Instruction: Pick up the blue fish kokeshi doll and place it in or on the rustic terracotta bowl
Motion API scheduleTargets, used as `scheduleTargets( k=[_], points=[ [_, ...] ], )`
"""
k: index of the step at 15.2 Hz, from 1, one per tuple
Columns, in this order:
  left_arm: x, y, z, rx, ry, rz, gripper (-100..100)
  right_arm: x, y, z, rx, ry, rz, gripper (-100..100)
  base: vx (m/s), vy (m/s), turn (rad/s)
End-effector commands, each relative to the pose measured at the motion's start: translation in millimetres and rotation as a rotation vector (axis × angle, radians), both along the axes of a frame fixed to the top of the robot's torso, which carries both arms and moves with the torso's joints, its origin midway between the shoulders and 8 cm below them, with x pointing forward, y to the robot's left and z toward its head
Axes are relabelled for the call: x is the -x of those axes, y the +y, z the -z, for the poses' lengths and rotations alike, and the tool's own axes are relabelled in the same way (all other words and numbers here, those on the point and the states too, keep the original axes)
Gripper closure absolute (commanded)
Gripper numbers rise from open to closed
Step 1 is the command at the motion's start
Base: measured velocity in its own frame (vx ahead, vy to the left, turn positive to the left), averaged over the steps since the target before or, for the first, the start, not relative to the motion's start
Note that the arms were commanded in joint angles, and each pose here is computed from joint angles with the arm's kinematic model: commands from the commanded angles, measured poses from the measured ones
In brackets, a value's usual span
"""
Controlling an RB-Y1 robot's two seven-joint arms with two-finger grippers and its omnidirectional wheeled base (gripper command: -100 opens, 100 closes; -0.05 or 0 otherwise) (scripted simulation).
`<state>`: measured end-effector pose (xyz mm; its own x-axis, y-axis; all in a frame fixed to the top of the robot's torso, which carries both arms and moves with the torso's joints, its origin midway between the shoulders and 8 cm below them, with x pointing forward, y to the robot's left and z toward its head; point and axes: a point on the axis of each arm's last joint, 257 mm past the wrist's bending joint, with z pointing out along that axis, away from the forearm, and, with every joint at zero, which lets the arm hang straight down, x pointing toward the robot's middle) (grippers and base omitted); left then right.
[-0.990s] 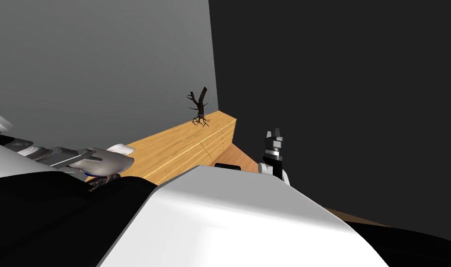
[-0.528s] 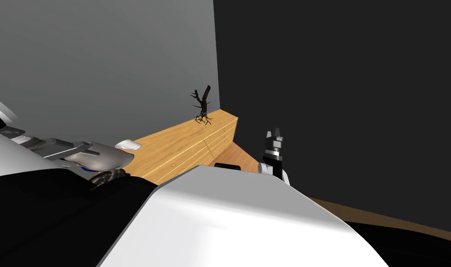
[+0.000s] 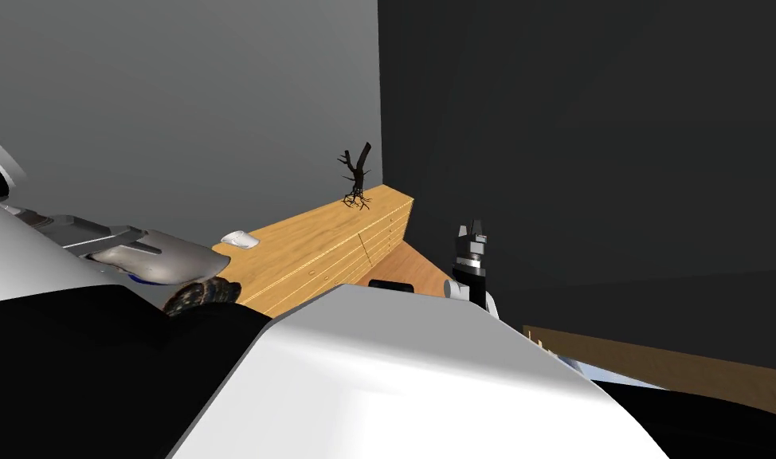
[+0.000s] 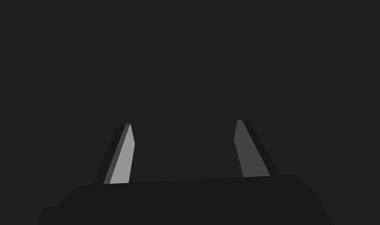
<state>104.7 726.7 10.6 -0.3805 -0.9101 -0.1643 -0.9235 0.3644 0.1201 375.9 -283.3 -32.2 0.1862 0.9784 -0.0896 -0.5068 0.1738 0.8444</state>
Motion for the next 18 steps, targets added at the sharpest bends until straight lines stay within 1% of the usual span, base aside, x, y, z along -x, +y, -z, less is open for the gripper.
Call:
scheduleTargets(
  k=[1,3,4,5,9,10,14,15,16,18],
  points=[
    [-5.9,-5.6,-11.8,0.001,0.001,0.002,100,0.0,0.0,0.0,0.0,0.0,0.0,0,-0.124,0.081,0.041],
    [-10.9,-11.4,-22.5,0.0,0.0,0.005,100,0.0,0.0,0.0,0.0,0.0,0.0,0,-0.117,0.075,0.026],
    [-8.2,-7.3,-15.9,-0.001,0.0,0.004,100,0.0,0.0,0.0,0.0,0.0,0.0,0,-0.068,0.044,0.003],
    [-8.6,-8.5,-17.5,0.0,0.001,0.004,-100,0.0,0.0,0.0,0.0,0.0,0.0,0,-0.025,0.017,-0.002],
    [-8.4,-8.5,-17.3,0.001,0.001,0.004,-100,0.0,0.0,0.1,0.0,0.0,0.0,0,-0.005,0.003,0.001],
    [-13.2,-20.8,-23.8,0.02,0.016,0.001,-100,0.0,0.0,0.1,0.0,0.0,0.0,0,0.014,0.067,-0.024],
    [-18.0,-33.3,-30.3,0.039,0.031,-0.002,-100,0.1,-0.1,0.1,0.0,0.0,0.0,0,0.02,0.151,-0.05],
    [-20.3,-39.6,-33.4,0.048,0.038,-0.004,-100,0.1,-0.1,0.1,0.0,0.0,0.0,0,0.029,0.13,-0.029],
    [-18.5,-32.0,-30.3,0.037,0.031,-0.001,-100,0.1,-0.1,0.1,0.0,0.0,0.0,0,0.017,0.08,-0.024],
    [-19.1,-33.8,-30.7,0.041,0.032,-0.002,-100,0.1,0.0,0.1,0.0,0.0,0.0,0,0.005,0.022,-0.004]
  ],
)
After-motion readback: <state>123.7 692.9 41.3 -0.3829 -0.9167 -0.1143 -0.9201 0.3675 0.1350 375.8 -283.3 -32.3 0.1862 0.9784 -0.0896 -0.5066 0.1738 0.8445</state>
